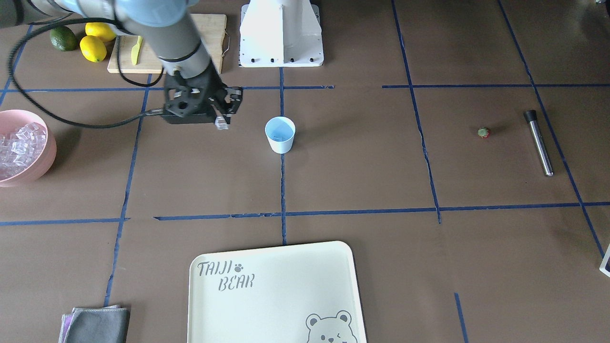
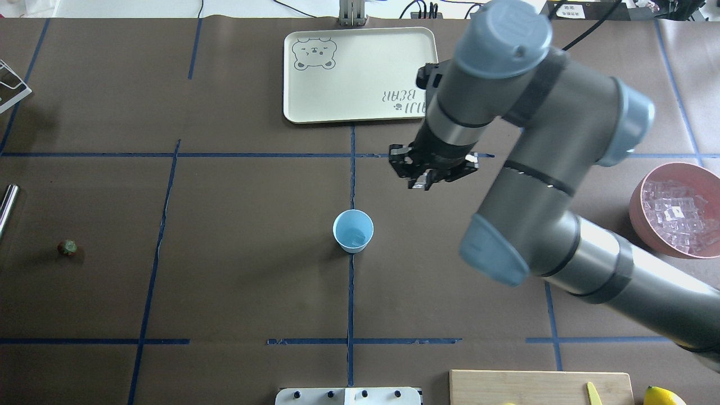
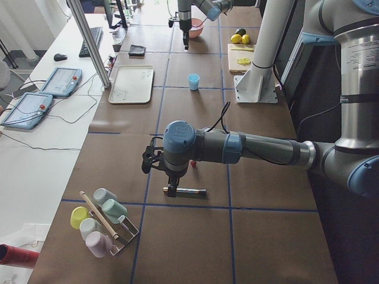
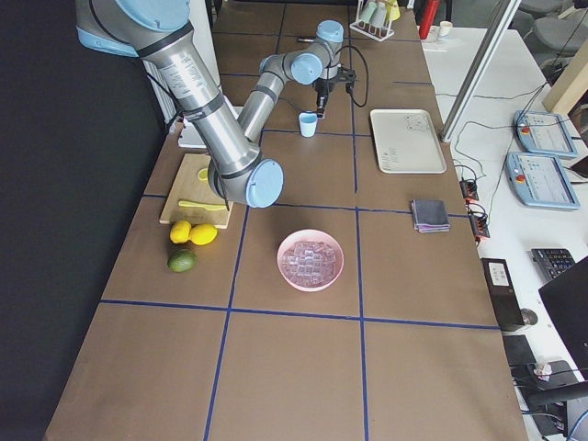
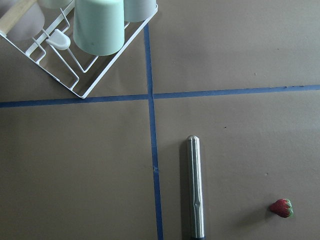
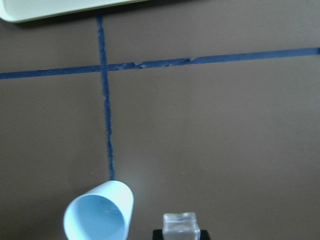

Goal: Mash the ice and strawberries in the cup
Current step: 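Carry the ice cube with the right gripper over the light-blue cup, then open the right gripper to drop the ice cube into the cup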

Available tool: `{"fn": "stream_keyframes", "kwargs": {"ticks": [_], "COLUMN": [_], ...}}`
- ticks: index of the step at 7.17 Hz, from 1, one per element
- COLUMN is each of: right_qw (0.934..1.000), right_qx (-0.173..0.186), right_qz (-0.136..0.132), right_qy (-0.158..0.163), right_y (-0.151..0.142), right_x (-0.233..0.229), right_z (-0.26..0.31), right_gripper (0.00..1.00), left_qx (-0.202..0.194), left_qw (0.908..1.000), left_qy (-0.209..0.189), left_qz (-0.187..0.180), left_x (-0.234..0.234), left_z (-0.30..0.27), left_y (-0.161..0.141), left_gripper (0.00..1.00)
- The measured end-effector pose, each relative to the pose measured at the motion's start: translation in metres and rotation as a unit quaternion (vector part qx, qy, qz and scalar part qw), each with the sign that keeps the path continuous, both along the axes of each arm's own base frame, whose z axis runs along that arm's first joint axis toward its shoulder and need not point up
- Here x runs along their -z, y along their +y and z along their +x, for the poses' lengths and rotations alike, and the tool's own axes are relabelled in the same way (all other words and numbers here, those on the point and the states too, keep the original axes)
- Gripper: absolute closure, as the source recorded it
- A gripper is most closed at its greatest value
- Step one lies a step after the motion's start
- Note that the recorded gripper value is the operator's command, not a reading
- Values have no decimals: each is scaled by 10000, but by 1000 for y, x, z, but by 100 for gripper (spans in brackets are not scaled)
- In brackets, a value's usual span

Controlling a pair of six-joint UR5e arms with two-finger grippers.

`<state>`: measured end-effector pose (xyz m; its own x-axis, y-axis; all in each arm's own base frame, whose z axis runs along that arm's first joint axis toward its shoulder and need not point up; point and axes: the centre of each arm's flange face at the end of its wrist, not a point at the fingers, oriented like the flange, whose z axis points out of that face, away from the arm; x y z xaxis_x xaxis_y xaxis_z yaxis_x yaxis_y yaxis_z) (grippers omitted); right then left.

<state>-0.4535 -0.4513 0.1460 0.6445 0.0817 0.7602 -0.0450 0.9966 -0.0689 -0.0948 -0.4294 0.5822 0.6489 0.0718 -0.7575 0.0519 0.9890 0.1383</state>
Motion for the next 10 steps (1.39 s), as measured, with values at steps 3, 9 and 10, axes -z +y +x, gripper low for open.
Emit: {"fn": "stream_keyframes", "kwargs": {"ticks": [3, 9, 10], "right_qw": [9996, 9988, 9987], "right_qx": [-184, -119, -97], "right_qz": [3, -158, -190], "right_qy": [197, 439, 455], "right_y": [19, 27, 28], "right_x": [34, 11, 10], "right_z": [-106, -123, -123], "right_gripper": [100, 91, 86], "left_qx": [1, -2, -5], "left_qw": [10000, 10000, 10000], "left_qy": [-3, -4, -4], "left_qz": [-21, -14, -14], "left_x": [-2, -1, -1], "left_z": [0, 0, 0], "left_y": [0, 0, 0], "left_gripper": [0, 0, 0]}}
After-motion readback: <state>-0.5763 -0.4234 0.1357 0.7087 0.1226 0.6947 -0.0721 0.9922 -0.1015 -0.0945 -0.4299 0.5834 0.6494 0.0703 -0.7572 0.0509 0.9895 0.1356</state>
